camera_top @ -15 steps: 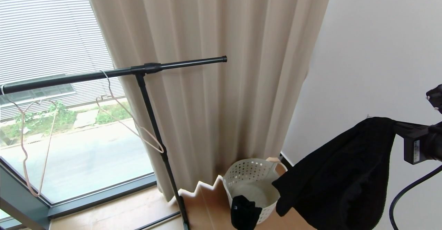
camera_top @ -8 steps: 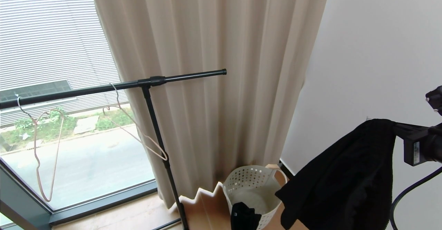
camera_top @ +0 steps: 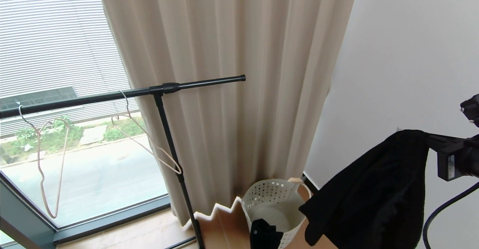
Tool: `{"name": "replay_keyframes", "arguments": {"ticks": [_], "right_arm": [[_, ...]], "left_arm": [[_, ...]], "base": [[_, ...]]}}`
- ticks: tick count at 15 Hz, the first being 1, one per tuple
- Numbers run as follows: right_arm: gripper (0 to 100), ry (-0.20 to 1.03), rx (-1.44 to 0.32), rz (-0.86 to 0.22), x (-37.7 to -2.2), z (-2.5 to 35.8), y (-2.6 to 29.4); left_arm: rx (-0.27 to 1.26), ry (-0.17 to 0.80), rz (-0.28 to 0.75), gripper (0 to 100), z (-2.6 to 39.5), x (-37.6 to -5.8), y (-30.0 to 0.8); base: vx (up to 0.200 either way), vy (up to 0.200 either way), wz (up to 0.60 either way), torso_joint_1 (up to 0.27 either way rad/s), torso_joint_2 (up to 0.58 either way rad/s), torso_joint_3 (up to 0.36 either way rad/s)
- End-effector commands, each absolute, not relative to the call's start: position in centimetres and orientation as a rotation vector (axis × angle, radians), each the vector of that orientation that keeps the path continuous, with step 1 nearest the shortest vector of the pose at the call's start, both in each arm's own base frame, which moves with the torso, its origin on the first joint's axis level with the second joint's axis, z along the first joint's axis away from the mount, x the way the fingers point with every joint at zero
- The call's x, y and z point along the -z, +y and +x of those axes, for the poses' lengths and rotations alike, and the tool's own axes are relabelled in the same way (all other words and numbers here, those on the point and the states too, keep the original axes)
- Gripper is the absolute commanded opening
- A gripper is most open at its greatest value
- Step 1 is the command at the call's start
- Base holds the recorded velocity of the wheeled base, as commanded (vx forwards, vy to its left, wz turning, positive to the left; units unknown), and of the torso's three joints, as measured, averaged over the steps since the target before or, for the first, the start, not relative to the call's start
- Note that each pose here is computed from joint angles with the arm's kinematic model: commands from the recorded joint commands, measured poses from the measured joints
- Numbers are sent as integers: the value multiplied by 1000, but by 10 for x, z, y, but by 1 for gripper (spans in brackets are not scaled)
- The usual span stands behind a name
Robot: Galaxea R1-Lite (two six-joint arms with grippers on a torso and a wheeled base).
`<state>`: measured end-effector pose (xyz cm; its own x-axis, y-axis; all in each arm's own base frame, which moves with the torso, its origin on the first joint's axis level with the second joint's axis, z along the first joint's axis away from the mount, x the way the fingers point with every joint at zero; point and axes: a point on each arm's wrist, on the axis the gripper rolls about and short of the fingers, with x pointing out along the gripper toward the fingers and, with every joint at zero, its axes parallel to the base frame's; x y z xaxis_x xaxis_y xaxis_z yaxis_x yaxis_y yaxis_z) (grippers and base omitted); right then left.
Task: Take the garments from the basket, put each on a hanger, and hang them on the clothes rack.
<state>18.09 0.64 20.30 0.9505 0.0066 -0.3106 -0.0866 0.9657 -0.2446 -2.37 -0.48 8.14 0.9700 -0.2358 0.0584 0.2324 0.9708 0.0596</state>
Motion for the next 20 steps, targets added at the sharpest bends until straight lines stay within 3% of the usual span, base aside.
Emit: {"name": "replay_keyframes", "arguments": {"ticks": [1, 7, 12, 20], "right_arm": [[0, 319, -49, -259, -201, 181, 7], [0, 322, -50, -259, -201, 181, 7], [0, 321, -50, -259, -201, 181, 7], [0, 325, -50, -261, -199, 180, 7]], "left_arm": [[236, -64, 52, 100, -24, -81, -5], [235, -64, 52, 100, -24, -81, -5], [235, -64, 52, 100, -24, -81, -5], [236, -64, 52, 100, -24, -81, -5]], "base": [[0, 0, 600, 2, 2, 2], [0, 0, 600, 4, -1, 5], [0, 0, 0, 0, 0, 0], [0, 200, 0, 3, 1, 1]]}}
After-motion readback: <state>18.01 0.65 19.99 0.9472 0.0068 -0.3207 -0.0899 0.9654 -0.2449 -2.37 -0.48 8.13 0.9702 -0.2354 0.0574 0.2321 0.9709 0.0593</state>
